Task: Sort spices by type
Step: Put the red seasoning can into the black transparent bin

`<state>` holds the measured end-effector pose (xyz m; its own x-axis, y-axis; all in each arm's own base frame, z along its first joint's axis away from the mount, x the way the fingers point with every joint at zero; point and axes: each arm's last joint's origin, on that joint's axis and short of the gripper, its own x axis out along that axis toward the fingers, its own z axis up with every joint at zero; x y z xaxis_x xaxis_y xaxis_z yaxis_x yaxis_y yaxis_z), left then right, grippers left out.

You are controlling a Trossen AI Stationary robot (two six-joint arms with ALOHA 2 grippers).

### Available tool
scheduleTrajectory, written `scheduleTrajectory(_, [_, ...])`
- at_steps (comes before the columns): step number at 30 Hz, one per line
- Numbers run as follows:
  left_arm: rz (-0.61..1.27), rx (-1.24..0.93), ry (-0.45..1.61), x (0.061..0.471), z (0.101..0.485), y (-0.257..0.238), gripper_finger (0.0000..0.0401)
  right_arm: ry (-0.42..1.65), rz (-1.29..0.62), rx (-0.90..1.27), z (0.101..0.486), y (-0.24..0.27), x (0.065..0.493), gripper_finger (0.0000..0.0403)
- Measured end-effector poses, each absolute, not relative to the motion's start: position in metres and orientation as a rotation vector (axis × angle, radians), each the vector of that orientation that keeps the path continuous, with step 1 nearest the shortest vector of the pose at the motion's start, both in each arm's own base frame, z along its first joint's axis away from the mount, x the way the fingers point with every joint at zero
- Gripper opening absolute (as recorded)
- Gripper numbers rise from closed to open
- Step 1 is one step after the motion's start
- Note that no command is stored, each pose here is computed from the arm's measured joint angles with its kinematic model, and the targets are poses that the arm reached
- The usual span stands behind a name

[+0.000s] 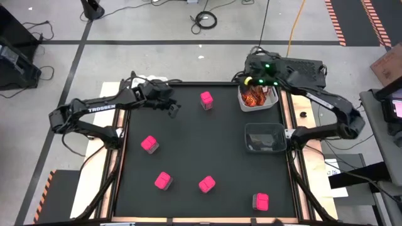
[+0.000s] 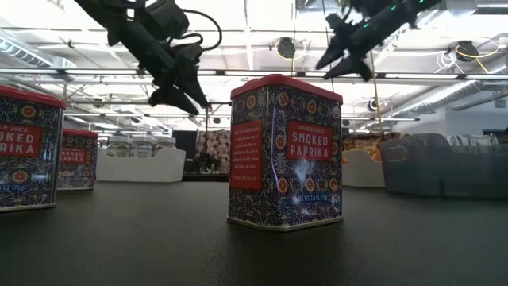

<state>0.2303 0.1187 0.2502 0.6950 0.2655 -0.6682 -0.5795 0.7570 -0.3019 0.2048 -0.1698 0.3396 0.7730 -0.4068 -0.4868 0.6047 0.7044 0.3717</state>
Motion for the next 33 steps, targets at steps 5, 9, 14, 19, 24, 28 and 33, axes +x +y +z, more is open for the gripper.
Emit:
scheduleTrajectory(5, [0.591,-0.519,0.652,0.229,0.249,0.12,0.0192,0.414,-0.479,0.589,0.309,-0.189,0.241,0.0174])
scheduleTrajectory(9, [0.614,-0.482,0.61,0.226,0.255,0.121,0.0192,0.465,-0.429,0.639,0.295,-0.193,0.277,0.0202])
scheduleTrajectory(14, [0.59,-0.43,0.589,0.223,0.263,0.119,0.0192,0.554,-0.444,0.698,0.286,-0.2,0.327,0.0254])
scheduleTrajectory(19, [0.536,-0.373,0.598,0.217,0.268,0.117,0.0192,0.777,-0.639,0.742,0.266,-0.207,0.358,0.0289])
scheduleTrajectory(24, [0.446,-0.295,0.605,0.215,0.27,0.12,0.0192,0.86,-0.711,0.765,0.255,-0.206,0.385,0.0301])
scheduleTrajectory(28, [0.357,-0.249,0.589,0.216,0.271,0.12,0.0192,0.921,-0.738,0.726,0.243,-0.205,0.402,0.0302])
scheduleTrajectory(33, [0.346,-0.224,0.571,0.217,0.273,0.121,0.0192,0.987,-0.741,0.671,0.229,-0.205,0.413,0.0302])
